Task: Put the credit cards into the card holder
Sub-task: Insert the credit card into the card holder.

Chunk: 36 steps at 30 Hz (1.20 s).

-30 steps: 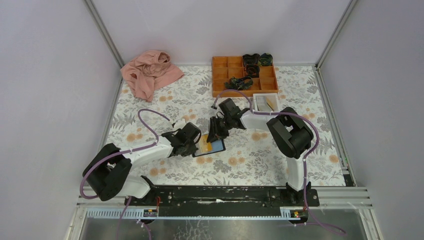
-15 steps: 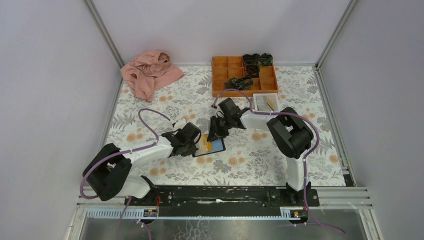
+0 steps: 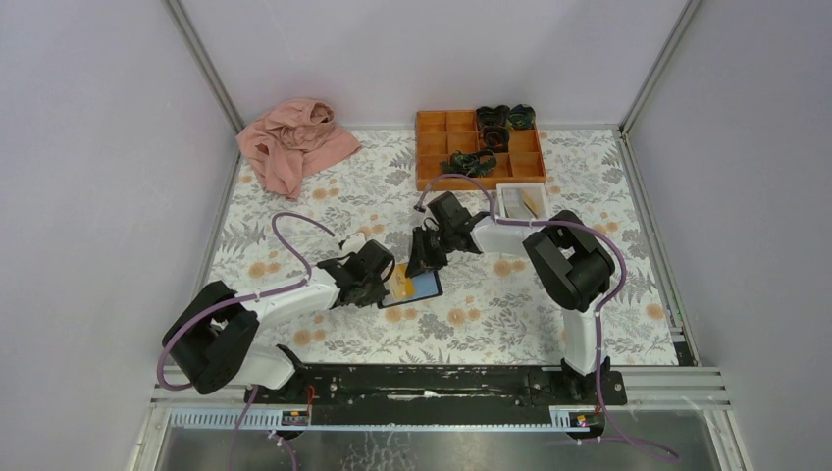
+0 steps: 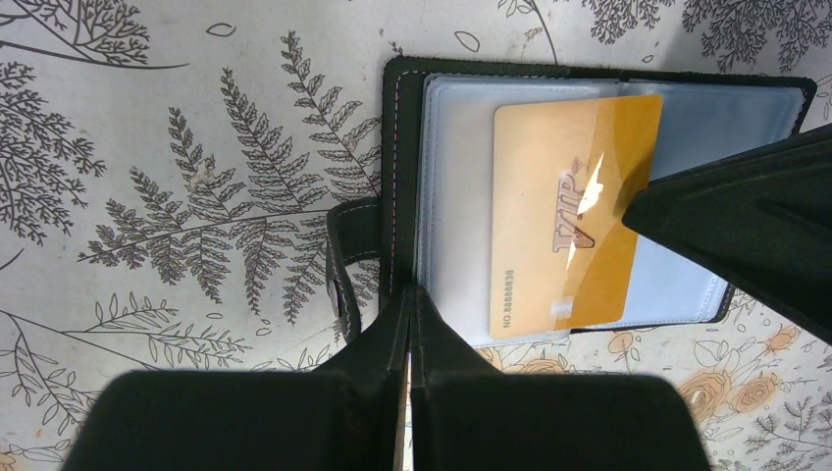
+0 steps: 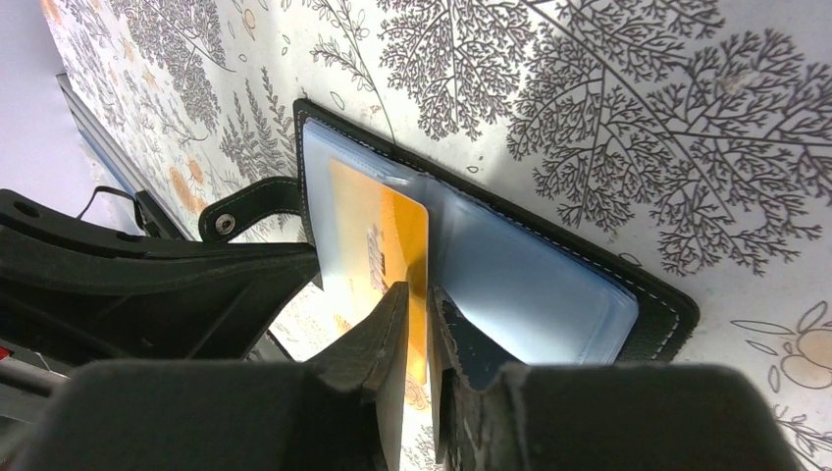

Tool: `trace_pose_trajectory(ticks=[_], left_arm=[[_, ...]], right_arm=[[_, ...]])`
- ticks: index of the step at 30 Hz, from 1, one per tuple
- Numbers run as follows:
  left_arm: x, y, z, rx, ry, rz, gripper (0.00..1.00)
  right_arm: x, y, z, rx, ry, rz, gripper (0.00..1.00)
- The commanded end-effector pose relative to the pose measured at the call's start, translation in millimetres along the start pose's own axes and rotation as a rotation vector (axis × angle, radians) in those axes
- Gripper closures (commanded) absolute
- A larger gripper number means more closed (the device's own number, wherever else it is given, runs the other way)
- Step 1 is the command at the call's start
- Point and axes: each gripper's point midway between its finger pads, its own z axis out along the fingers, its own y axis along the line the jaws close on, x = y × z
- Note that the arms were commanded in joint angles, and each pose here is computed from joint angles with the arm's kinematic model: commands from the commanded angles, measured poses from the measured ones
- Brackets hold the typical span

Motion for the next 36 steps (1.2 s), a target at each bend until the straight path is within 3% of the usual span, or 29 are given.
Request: trace_pose_trajectory(ticks=[1,25,36], left_arm=[[14.5,12.8,14.2,-0.031,0.044,0.019,1.00],[13.2,8.7,12.0,-0.011,0.043,0.023,1.00],[4.6,9.1,0.8,-0.002,0.008,0.016,1.00]], right_arm=[[-12.3,29.6,-6.2,-0.052,-0.050,-0.051,0.81],[-0.6,48.1,10.0,-0.053,-0.021,-0.072,0.80],[-8.0,46.1,-6.2,0.029,-0.047,-0.121,0.65]])
